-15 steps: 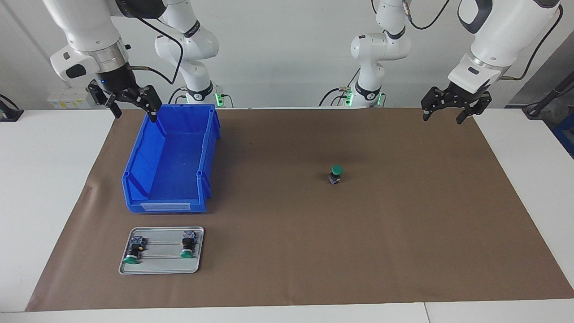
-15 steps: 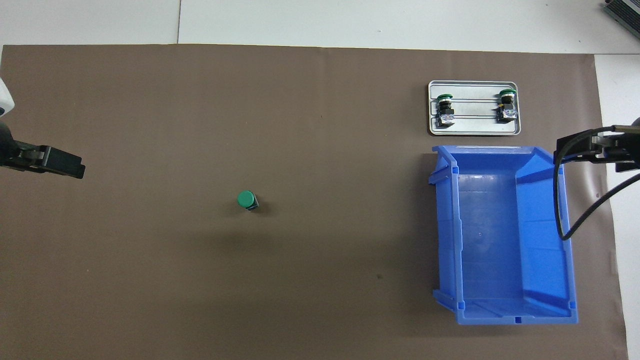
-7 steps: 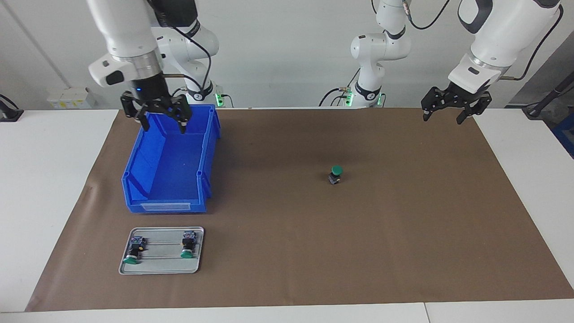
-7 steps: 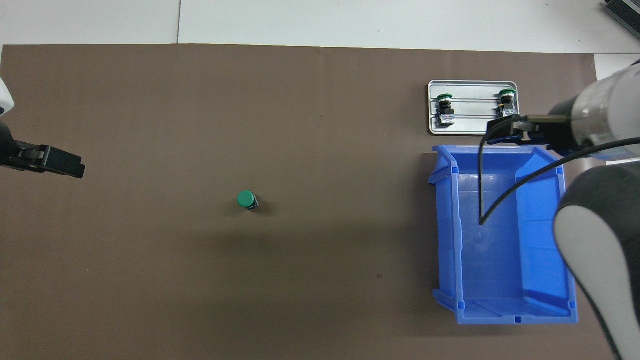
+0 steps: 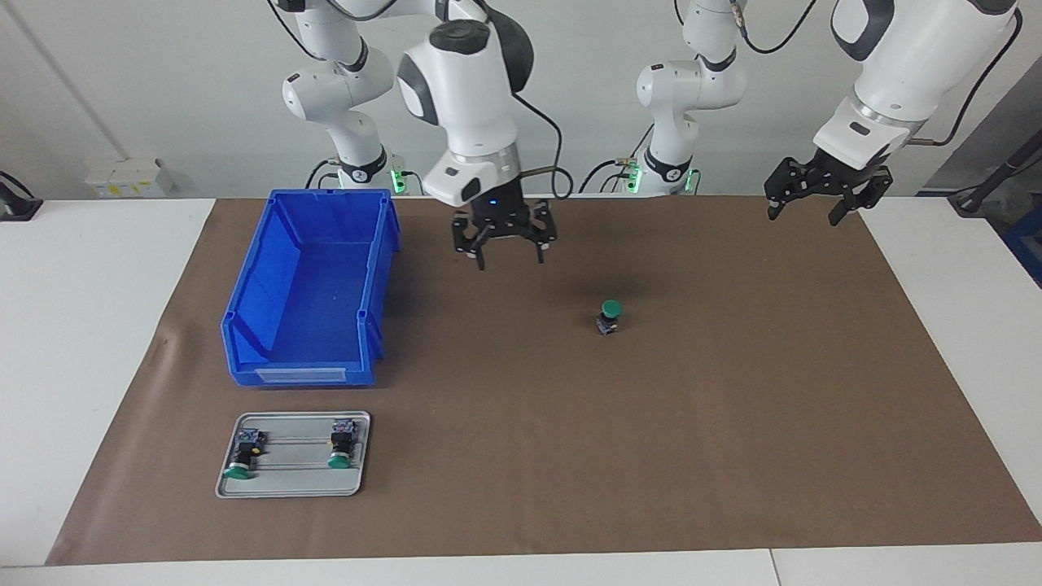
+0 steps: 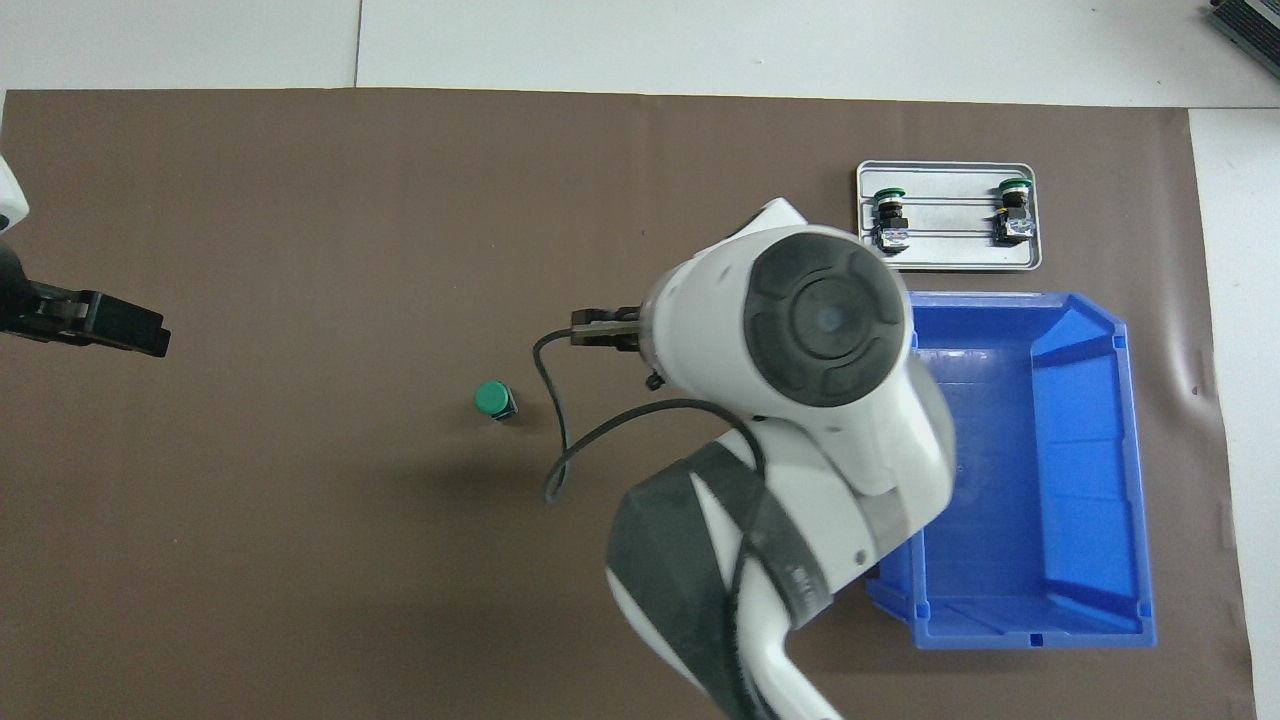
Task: Place and press button with both arms
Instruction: 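Move the right gripper over to the upright button, then grasp the button with the right gripper and lift it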
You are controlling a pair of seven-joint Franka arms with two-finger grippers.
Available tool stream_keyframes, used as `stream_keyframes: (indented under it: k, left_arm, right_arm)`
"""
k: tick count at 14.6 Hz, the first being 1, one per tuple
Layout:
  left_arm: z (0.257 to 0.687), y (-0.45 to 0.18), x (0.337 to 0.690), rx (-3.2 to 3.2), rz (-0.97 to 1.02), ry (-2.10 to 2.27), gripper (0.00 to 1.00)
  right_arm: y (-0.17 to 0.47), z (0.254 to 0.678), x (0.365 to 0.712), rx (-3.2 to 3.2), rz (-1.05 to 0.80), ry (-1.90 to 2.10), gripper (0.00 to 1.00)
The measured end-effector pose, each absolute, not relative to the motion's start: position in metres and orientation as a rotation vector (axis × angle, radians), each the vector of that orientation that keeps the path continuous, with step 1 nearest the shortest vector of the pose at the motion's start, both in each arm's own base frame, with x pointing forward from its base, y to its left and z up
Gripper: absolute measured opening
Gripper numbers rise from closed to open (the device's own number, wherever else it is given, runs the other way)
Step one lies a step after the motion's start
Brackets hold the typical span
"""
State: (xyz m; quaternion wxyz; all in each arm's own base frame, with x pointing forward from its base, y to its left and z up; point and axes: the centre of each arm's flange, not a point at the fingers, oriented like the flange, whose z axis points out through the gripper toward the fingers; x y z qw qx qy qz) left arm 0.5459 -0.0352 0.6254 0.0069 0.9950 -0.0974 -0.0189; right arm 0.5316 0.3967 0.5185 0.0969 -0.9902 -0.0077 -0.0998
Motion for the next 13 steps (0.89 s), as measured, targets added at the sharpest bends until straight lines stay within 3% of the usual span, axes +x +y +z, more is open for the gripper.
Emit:
stream_keyframes:
  k: [4, 13]
  left_arm:
    - [0.625, -0.035, 0.546, 3.112, -0.059, -0.305, 1.00]
    - [0.625, -0.035, 0.546, 3.112, -0.059, -0.305, 1.00]
  right_arm:
    - [0.485, 0.458, 0.501, -2.875, -0.378, -0.217, 1.00]
    - [0.528, 0.343, 0.499, -2.872, -0.481, -0.580, 1.00]
